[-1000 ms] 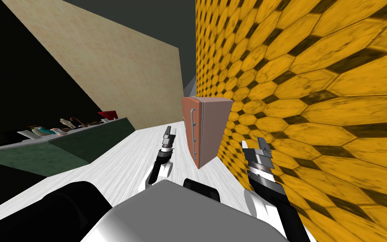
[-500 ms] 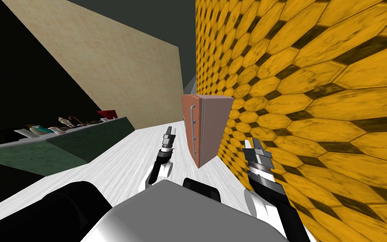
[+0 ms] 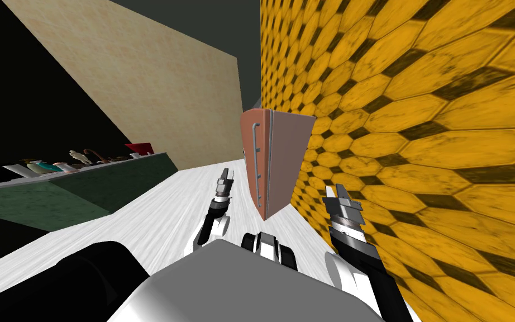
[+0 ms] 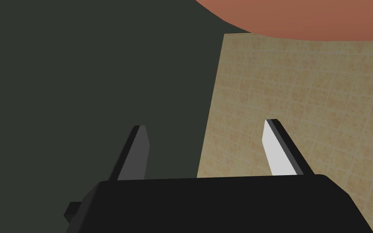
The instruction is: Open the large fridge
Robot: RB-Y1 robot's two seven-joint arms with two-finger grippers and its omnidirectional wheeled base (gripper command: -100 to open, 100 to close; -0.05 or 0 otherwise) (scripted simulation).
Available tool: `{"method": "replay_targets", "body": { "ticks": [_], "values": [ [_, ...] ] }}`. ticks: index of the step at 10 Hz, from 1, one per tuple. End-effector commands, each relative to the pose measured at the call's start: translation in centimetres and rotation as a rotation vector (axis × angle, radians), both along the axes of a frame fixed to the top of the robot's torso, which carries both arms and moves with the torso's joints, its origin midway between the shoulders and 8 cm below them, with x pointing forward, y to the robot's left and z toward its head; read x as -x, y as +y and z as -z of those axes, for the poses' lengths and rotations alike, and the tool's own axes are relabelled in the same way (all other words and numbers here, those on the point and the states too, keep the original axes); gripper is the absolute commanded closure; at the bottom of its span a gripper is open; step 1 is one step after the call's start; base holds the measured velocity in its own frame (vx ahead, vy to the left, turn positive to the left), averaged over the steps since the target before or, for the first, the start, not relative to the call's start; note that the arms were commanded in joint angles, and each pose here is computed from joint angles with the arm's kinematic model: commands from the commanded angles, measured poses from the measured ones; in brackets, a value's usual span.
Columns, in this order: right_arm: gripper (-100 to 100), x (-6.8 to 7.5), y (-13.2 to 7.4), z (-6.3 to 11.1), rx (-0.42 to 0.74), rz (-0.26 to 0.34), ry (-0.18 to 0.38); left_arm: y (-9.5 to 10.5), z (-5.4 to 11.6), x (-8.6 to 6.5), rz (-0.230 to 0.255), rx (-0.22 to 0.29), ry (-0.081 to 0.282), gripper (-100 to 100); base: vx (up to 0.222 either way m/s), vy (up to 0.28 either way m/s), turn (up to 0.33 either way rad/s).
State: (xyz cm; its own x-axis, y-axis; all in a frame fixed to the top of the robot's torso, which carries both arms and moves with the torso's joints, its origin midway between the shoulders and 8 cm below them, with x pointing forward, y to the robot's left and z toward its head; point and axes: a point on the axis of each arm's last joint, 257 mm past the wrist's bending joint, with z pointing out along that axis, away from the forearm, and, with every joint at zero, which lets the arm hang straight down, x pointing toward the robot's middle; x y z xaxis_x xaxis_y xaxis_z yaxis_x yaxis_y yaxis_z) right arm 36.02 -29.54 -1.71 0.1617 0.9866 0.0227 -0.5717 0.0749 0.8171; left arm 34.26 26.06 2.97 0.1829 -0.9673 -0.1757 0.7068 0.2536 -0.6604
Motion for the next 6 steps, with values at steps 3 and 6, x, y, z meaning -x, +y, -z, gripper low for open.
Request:
{"method": "replay_targets", "body": {
  "ticks": [3, 6],
  "values": [
    [0, 0.0, 0.0, 0.0, 0.000, 0.000, 0.001, 0.5, 1.4, -1.3, -0.026, -0.096, 0.092, -100, 0.058, -0.082, 0.027],
    [0, 0.0, 0.0, 0.0, 0.000, 0.000, 0.001, 1.2, 2.2, -2.0, -0.057, -0.118, 0.140, -100, 0.054, -0.094, 0.021]
  ]
}}
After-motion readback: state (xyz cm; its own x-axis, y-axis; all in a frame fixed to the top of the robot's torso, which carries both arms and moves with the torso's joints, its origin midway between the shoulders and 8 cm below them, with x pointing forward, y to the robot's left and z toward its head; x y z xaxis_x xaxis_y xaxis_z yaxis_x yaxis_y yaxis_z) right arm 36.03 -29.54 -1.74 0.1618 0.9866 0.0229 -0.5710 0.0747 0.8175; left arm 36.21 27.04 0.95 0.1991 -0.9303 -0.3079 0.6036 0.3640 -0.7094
